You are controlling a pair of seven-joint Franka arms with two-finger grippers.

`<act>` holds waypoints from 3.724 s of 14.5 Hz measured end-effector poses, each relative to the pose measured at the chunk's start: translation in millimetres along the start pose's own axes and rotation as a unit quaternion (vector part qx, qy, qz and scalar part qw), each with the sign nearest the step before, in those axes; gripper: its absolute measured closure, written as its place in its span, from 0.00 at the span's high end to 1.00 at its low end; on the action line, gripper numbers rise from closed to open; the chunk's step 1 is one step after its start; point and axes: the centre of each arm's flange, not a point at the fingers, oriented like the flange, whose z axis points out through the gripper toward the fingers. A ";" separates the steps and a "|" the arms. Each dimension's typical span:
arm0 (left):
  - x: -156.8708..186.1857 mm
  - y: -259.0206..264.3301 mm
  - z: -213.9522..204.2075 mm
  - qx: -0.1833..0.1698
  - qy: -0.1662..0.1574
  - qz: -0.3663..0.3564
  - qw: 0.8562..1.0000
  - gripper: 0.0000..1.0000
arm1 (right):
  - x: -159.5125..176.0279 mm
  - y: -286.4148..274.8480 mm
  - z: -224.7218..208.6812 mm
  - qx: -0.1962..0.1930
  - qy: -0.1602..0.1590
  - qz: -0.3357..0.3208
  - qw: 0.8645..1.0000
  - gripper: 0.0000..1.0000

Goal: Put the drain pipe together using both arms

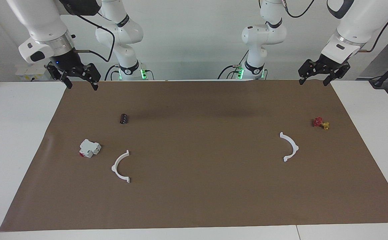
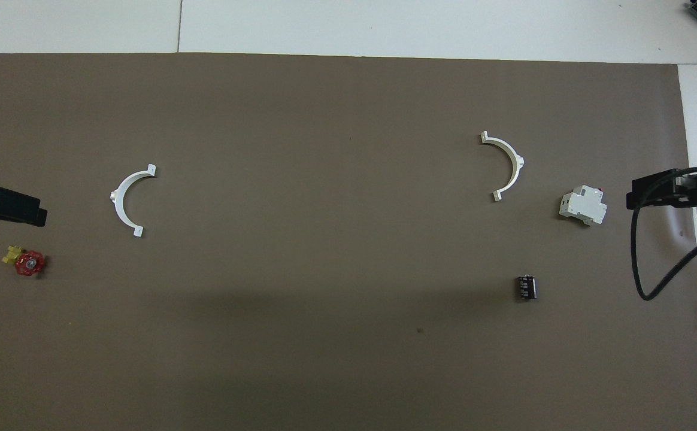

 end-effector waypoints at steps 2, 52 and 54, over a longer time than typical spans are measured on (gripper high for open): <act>0.0 0.0 -0.1 0.000 0.000 0.000 1.000 1.00 | 0.0 0.4 -0.1 0.000 0.000 0.000 1.000 1.00; 4.3 1.8 -1.8 0.002 0.018 0.001 1.000 1.00 | 138.0 -50.1 325.6 0.014 0.093 -0.223 0.970 0.21; 4.2 1.3 -1.7 0.002 0.018 0.001 1.000 1.00 | 134.7 -66.9 292.5 0.023 0.080 -0.237 0.968 0.21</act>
